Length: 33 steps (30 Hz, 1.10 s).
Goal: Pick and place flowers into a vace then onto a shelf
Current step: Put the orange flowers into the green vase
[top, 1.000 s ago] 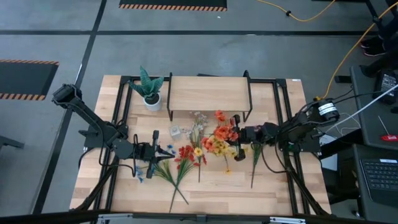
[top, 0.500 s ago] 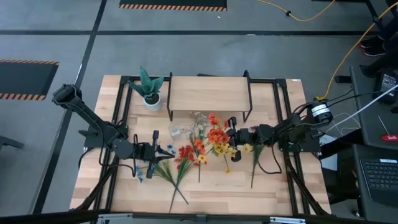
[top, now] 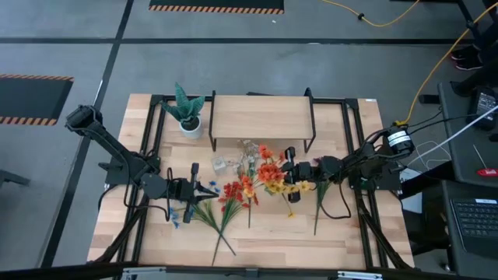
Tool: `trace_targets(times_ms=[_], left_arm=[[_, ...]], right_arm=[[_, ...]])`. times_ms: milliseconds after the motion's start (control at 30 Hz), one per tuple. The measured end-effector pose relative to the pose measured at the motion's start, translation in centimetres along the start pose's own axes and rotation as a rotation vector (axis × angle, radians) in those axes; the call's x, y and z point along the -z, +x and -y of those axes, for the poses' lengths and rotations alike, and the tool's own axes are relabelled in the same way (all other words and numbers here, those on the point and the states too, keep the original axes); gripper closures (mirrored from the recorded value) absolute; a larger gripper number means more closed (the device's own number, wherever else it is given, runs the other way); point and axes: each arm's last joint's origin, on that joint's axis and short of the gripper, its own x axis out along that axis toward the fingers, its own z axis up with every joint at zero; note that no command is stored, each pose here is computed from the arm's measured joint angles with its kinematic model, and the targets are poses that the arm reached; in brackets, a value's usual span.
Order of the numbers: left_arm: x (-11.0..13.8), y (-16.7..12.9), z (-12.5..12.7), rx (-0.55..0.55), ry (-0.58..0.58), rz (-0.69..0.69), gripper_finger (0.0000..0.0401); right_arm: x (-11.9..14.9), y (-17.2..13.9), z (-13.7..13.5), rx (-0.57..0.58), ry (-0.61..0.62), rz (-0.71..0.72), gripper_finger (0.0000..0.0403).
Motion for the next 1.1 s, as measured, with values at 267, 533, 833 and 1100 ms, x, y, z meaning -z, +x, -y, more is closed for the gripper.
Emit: trace_targets(times_ms=[267, 533, 833, 1100], left_arm=[[0.0, 0.0, 0.0, 0.0, 0.0, 0.0, 0.0397], [0.0, 0.0, 0.0, 0.0, 0.0, 0.0, 0.0397], [0.0, 0.0, 0.0, 0.0, 0.0, 0.0, 0.0397], [0.0, 0.0, 0.0, 0.0, 0.0, 0.0, 0.0397]], right_arm=[[0.0, 0.0, 0.0, 0.002, 0.003, -0.006, 0.0363], [-0.6, -0.1, 0.1, -0.003, -0.003, -0.048, 0.0336], [-1.8, -0.5, 0.3, -0.014, 0.0, -0.162, 0.0301], [-3.0, -1.1, 0.5, -0.021, -0.005, -0.224, 0.0292]])
